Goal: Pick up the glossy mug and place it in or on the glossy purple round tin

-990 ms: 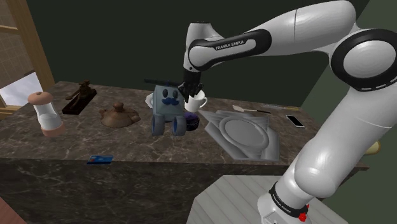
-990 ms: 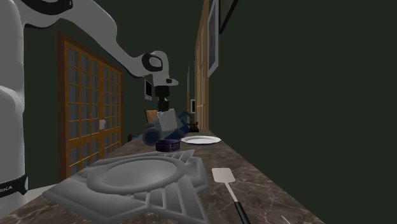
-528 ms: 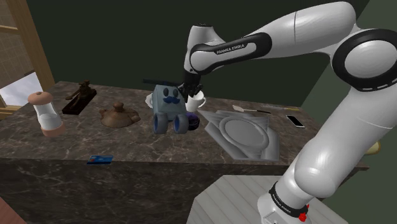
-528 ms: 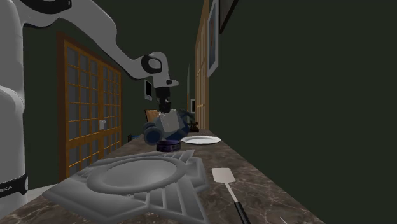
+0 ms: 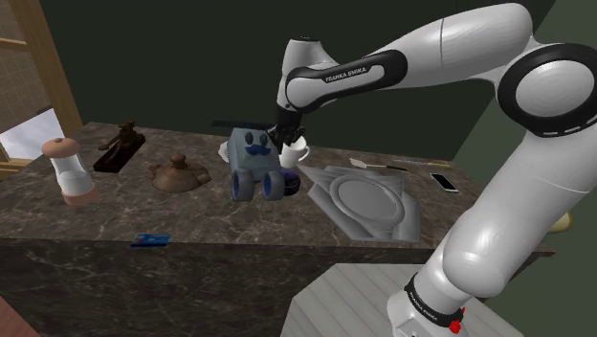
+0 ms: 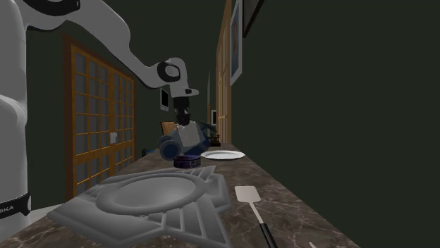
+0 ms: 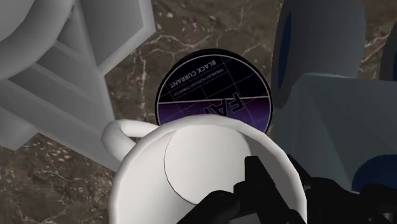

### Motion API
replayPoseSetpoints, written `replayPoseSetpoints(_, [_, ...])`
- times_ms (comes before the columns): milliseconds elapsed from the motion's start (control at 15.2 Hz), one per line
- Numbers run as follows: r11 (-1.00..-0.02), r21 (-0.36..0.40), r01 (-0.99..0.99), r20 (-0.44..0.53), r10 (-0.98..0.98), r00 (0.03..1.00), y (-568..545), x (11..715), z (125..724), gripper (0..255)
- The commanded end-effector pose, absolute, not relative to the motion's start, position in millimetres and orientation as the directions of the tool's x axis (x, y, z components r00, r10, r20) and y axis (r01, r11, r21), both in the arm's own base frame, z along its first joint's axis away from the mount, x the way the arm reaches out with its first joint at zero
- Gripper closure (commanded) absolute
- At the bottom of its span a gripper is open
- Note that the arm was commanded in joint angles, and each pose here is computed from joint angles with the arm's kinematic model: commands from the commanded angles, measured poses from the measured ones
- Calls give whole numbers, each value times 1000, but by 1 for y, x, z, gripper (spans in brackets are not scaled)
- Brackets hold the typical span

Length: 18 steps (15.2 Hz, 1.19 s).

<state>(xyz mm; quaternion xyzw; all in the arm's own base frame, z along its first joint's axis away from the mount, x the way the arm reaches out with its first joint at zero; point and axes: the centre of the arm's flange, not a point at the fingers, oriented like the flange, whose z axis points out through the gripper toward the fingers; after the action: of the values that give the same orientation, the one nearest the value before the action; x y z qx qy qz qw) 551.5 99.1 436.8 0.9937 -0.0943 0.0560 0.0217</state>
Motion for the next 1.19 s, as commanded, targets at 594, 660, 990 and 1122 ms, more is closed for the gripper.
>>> replayPoseSetpoints(594, [-983, 49, -175, 47, -172, 984, 110, 546, 451, 0])
replayPoseSetpoints(660, [-983, 49, -175, 47, -172, 984, 110, 546, 451, 0])
replayPoseSetpoints(990, [-983, 49, -175, 47, -172, 984, 110, 546, 451, 0])
replayPoseSetpoints(1122, [-983, 49, -175, 47, -172, 984, 110, 546, 451, 0])
